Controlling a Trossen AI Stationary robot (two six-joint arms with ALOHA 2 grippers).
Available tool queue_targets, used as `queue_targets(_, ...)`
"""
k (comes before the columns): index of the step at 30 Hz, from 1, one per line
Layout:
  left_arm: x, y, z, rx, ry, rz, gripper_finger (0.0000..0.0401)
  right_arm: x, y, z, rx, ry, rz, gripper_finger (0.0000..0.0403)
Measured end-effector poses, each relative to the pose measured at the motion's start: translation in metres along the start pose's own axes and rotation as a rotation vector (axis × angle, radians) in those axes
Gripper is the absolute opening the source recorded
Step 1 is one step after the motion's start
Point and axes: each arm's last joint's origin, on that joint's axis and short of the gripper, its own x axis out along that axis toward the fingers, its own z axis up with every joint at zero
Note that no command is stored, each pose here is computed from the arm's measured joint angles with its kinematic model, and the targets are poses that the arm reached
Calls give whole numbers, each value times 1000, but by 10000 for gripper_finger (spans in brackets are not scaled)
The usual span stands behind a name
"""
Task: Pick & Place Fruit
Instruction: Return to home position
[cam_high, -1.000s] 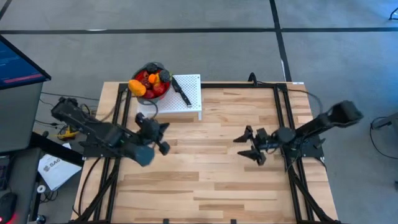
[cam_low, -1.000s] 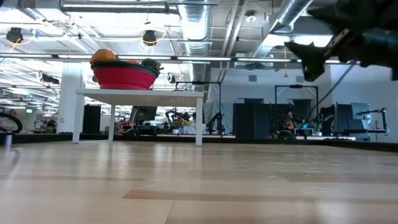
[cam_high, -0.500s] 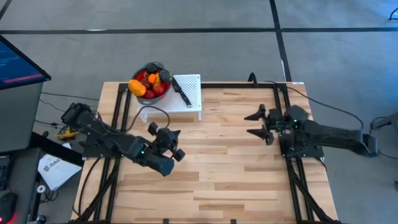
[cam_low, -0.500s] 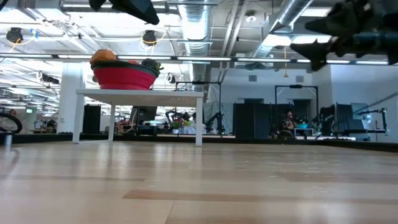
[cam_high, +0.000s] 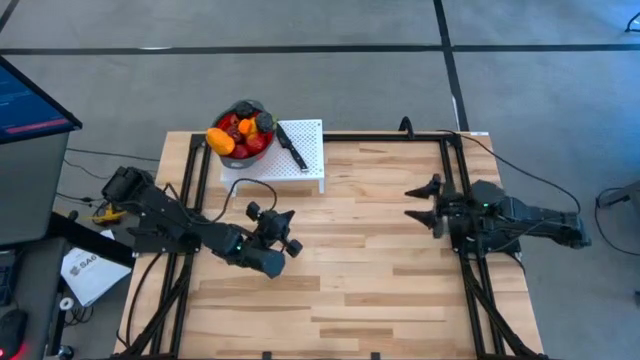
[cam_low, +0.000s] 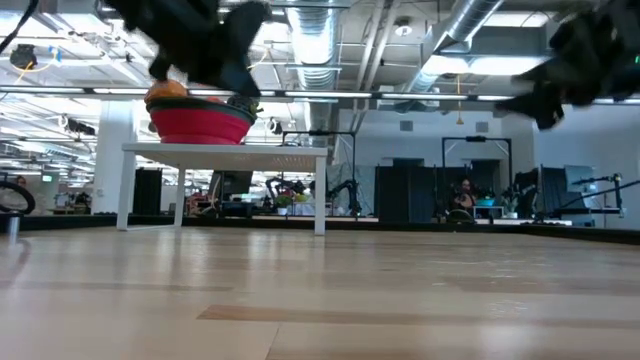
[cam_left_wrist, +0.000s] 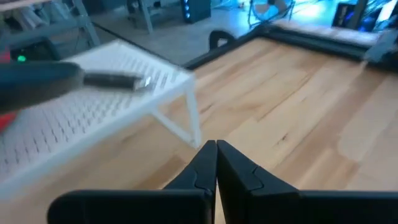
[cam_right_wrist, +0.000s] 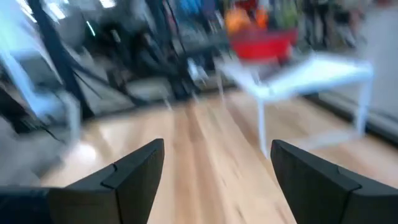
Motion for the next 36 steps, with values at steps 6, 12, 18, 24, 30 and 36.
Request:
queue_targets(6,17,6,-26,-29,-23,-77,2,1,3,0,-58,-26,-65,290)
queue_targets(12,27,10,-27,-65,-83,-135,2,1,8,2,-128,-54,-25,290)
queue_targets(18,35,12,-23,-57,-81,-222,2,2,7,-1,-145,-52,-55,290)
queue_targets(24,50,22,-25,-62,-93,-292,2,12,-1,-26,-107,-69,-107,290)
queue_targets(30,53,42,-37,-98,-101,-333,2,14,-6,-31,-111,-60,-154,290)
queue_targets(36,38,74,-44,-167,-150,-343,2,16,-7,-33,-103,-32,-155,259)
